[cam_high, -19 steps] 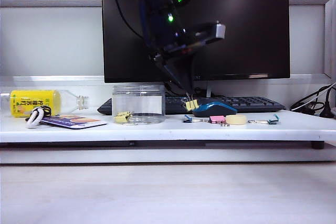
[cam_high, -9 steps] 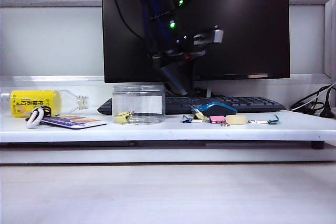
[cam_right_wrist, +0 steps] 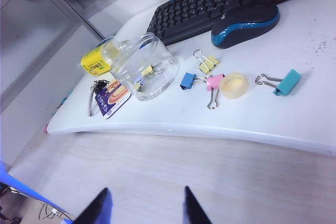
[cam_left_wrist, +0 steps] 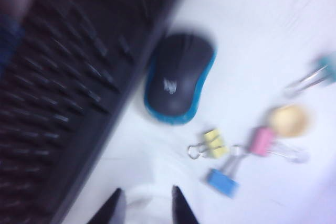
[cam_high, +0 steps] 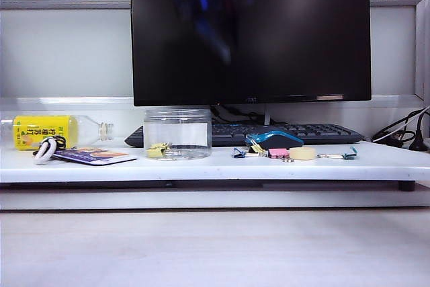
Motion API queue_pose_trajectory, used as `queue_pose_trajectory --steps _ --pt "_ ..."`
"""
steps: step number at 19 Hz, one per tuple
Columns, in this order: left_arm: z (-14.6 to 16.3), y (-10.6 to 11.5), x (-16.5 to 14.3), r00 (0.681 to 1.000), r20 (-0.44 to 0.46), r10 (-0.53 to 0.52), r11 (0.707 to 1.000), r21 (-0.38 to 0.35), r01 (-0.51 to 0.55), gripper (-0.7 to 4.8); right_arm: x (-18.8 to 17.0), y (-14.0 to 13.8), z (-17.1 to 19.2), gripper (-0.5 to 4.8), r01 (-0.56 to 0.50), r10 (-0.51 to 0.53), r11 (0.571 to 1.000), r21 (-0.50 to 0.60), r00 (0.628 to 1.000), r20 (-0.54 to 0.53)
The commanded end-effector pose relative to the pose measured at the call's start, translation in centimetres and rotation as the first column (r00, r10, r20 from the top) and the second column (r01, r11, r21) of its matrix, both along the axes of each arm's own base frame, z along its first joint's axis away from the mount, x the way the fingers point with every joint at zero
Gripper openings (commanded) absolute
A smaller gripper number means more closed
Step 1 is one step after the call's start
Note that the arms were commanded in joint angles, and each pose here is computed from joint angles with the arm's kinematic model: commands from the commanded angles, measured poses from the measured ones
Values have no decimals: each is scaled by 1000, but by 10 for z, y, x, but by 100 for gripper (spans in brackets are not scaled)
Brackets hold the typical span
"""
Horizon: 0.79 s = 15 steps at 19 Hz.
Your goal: Take the clips out of the round transparent plastic box and place them on the table.
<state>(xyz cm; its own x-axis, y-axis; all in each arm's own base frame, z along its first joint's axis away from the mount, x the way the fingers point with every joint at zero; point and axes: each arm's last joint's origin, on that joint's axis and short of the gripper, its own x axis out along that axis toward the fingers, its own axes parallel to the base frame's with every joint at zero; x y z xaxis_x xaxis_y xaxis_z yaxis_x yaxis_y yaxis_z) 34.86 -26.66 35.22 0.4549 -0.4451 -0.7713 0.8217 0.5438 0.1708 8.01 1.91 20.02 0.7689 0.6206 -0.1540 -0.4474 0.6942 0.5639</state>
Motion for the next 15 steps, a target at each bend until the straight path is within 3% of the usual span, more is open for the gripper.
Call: queue_pose_trajectory --steps 1,4,8,15 --pt "9 40 -2 990 -121 69 997 46 -63 125 0 0 3 176 0 0 1000 -5 1000 21" --pt "-3 60 7 958 -225 179 982 100 -160 124 0 0 3 176 -2 2 1000 -5 1000 21" --pt "-15 55 13 951 -254 178 982 108 -155 124 0 0 3 176 -4 4 1000 -5 1000 21" --pt "-54 44 27 895 -360 263 962 171 -214 121 0 0 2 176 -8 8 1000 -4 1000 19"
